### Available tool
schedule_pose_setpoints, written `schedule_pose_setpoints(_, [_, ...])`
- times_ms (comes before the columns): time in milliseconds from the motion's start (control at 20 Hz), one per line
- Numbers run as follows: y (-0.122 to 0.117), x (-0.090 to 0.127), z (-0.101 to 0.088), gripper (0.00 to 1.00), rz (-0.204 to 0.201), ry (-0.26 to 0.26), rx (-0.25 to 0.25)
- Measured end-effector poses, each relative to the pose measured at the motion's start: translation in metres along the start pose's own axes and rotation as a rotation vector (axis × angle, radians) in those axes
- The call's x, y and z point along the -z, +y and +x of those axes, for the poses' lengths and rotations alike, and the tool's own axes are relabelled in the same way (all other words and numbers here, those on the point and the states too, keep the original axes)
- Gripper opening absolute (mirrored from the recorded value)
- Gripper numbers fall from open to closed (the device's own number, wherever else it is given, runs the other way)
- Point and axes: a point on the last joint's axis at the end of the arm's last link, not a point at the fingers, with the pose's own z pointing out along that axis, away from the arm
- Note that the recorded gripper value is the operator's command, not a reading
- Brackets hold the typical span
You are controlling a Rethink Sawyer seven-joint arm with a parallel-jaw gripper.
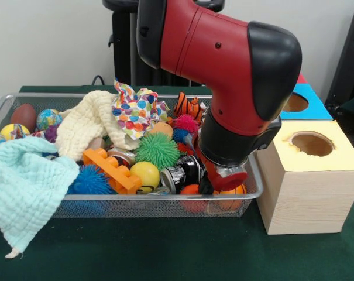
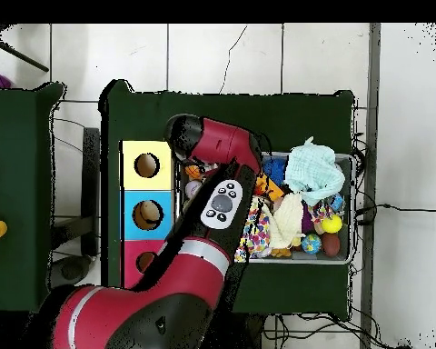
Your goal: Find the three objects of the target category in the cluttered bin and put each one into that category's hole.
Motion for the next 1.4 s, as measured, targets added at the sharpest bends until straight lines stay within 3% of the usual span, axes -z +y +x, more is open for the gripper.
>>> schedule_pose_setpoints(800, [-0.004,0.0,-0.02,0.0,0.025,0.011,-0.009])
schedule_pose_setpoints(1400, [-0.012,-0.001,-0.055,0.0,0.066,0.021,-0.019])
